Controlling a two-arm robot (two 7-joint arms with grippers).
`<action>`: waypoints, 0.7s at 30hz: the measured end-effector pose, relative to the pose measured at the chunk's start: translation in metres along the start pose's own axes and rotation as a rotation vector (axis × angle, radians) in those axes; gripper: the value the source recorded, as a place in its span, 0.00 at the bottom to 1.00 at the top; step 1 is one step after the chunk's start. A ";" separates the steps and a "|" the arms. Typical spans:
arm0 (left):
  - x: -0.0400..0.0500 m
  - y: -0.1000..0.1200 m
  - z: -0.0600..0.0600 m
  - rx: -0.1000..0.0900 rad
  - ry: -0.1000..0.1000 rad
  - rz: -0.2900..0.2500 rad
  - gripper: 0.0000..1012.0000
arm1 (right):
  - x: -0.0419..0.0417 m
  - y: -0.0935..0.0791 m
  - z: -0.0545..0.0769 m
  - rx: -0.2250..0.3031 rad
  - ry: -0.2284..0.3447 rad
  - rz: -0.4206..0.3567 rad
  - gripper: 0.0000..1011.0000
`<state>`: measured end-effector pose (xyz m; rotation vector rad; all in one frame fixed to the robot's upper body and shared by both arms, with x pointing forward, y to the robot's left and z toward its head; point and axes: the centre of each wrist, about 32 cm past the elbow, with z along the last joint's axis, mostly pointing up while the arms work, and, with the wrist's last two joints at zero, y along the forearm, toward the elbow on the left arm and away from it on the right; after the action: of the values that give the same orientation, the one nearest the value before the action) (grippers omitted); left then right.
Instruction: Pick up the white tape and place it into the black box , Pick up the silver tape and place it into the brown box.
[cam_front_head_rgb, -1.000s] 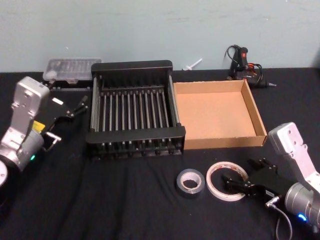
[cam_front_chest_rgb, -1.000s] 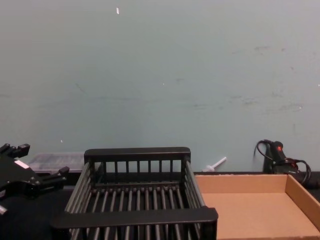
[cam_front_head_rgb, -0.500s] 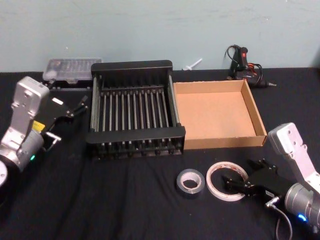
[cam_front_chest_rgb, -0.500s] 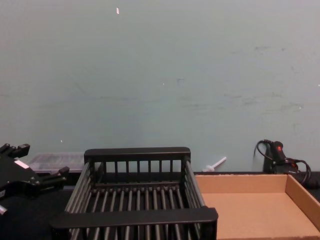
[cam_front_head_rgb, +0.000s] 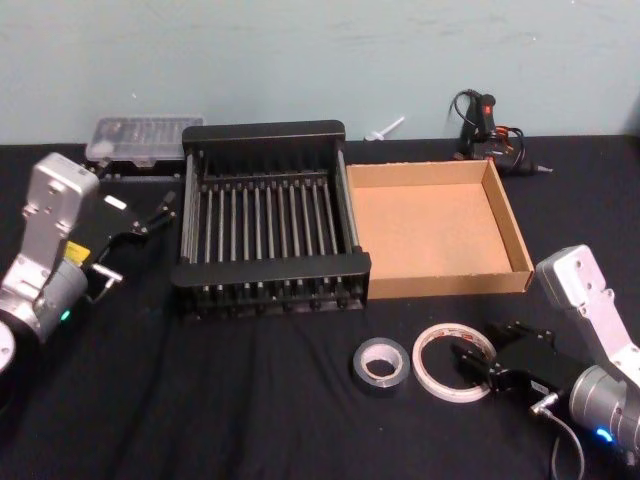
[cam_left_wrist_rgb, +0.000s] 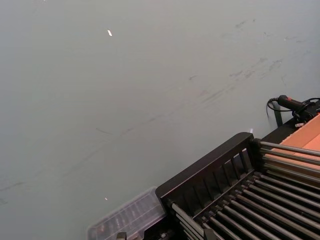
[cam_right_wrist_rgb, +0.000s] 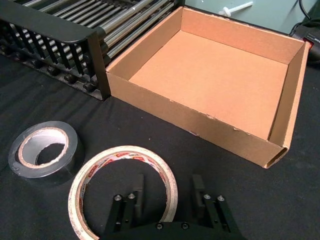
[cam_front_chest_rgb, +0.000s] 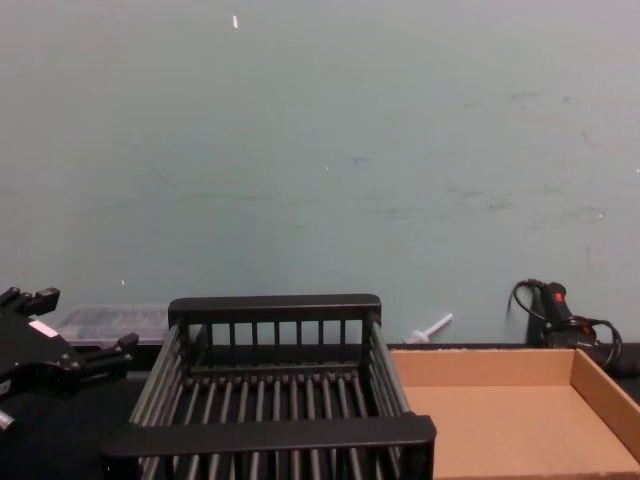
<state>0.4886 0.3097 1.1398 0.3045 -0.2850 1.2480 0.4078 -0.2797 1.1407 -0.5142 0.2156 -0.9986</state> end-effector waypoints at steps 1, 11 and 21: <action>0.0000 0.000 0.000 0.000 0.000 0.000 0.99 | 0.0000 0.000 0.000 0.000 0.000 0.000 0.57; 0.0000 0.000 0.000 0.000 0.000 0.000 0.99 | 0.0000 0.000 0.000 0.001 0.000 0.000 0.27; 0.0000 0.000 0.000 0.000 0.000 0.000 0.99 | 0.0000 0.000 0.000 0.001 0.001 0.000 0.09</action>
<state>0.4886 0.3097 1.1398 0.3045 -0.2850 1.2479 0.4078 -0.2797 1.1407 -0.5130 0.2157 -0.9987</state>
